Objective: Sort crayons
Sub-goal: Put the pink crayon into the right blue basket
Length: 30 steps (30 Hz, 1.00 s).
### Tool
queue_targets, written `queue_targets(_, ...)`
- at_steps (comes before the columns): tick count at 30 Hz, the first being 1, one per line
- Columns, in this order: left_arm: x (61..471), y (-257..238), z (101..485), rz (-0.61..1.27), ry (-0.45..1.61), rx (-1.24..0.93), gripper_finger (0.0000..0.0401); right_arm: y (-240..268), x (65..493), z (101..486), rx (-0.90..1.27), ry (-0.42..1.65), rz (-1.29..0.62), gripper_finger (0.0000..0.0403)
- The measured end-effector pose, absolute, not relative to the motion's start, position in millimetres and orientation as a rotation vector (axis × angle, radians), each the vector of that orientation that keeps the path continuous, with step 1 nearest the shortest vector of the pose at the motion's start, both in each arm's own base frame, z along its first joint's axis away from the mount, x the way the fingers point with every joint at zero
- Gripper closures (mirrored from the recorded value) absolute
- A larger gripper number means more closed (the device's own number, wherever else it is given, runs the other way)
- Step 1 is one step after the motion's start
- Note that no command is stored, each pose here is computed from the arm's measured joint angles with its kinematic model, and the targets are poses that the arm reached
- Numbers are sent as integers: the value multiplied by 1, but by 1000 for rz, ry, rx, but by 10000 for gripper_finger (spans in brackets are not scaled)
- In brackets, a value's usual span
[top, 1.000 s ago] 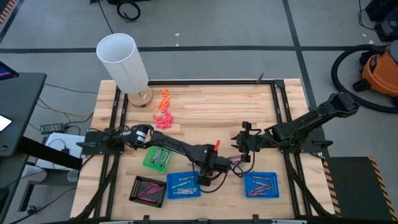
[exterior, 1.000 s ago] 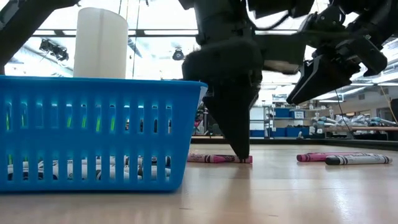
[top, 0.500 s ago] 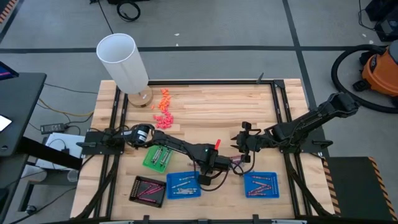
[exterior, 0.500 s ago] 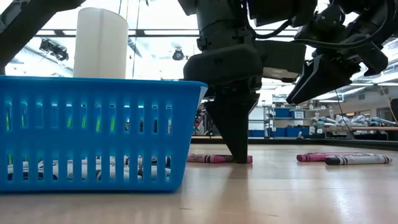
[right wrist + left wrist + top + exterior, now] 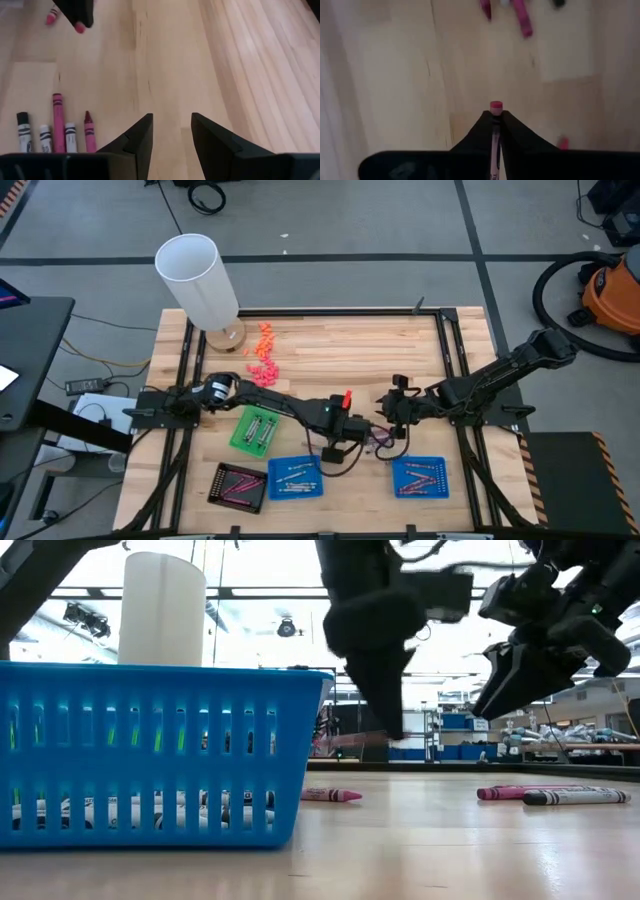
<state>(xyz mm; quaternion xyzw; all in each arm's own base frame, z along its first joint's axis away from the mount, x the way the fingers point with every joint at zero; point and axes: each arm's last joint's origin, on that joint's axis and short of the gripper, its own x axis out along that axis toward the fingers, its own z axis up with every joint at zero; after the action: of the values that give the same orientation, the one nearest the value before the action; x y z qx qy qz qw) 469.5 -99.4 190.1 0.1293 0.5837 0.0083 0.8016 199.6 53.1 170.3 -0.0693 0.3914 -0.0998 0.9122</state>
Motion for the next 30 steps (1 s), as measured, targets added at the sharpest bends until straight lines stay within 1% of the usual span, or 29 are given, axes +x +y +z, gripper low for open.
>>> queue_targets(4,473,-96,196,25,1198,266,384,55,197,172,-142,809,-191,259)
queue_targets(6,478,-97,200,24,1138,267,384,57,193,175,-146,808,-180,259)
queue_targets(10,482,-101,210,43,1048,348,384,62,178,185,-135,795,-152,259)
queue_targets(12,482,-103,214,57,1023,402,384,65,172,192,-120,751,-150,259)
queue_targets(16,487,-106,224,48,934,437,384,72,163,201,-85,691,-119,259)
queue_targets(21,491,-107,226,37,892,459,384,82,157,200,-66,692,-86,259)
queue_targets(24,494,-108,229,33,845,455,384,86,155,199,-68,685,-96,259)
queue_targets(30,506,-117,246,-140,636,348,384,79,146,203,-58,668,-184,259)
